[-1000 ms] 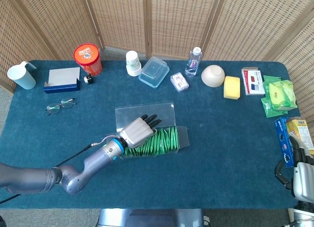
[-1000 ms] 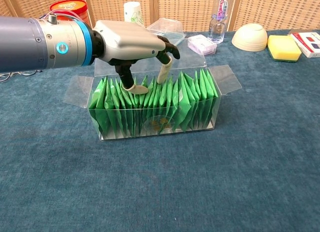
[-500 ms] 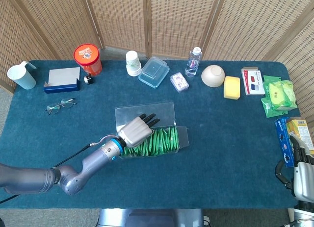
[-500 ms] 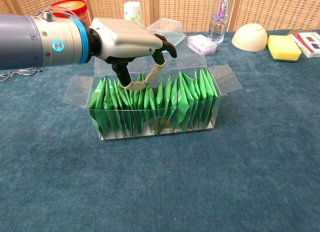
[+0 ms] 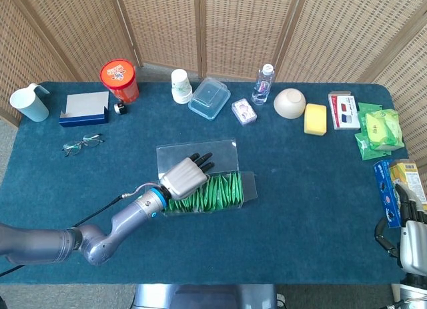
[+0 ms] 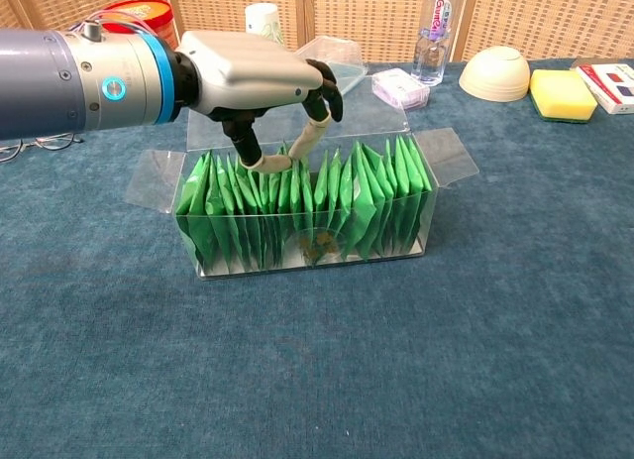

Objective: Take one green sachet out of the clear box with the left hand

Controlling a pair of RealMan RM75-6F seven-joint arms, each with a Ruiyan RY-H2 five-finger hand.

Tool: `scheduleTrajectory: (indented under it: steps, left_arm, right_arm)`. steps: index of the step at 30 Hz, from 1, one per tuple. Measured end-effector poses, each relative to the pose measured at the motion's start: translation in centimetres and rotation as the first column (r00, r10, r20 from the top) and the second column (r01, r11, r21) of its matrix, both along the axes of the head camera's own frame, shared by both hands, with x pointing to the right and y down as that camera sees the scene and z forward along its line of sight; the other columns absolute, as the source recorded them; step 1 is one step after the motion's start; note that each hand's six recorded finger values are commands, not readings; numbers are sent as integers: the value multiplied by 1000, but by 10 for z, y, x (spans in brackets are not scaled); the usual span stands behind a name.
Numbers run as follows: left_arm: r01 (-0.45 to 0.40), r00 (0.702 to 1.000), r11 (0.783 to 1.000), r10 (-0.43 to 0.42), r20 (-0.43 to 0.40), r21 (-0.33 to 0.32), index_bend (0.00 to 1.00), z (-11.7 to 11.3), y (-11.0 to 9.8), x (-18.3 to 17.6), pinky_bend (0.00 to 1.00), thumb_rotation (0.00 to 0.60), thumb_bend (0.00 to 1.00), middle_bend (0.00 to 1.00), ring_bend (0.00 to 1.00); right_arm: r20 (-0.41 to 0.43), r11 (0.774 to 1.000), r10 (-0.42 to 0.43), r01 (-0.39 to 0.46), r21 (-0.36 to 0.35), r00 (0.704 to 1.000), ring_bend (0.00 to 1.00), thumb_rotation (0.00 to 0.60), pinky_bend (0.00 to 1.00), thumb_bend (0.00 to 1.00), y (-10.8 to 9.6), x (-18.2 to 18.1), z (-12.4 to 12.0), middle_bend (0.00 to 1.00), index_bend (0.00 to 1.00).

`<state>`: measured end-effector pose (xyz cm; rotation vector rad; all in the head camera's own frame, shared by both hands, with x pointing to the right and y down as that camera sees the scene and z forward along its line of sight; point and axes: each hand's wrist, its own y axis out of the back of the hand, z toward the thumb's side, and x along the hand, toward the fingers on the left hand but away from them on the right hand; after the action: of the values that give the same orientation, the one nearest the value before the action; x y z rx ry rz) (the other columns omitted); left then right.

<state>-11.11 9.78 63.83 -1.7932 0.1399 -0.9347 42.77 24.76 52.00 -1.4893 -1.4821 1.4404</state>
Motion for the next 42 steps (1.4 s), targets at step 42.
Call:
scheduleTrajectory:
  steps: [42]
  left_arm:
    - [438, 887, 894, -412, -210, 94, 643, -89, -83, -152, 174, 600, 436, 211, 55]
  right_arm:
    - [27, 999, -44, 44, -11, 999, 86, 470, 197, 664, -13, -12, 10, 103, 40]
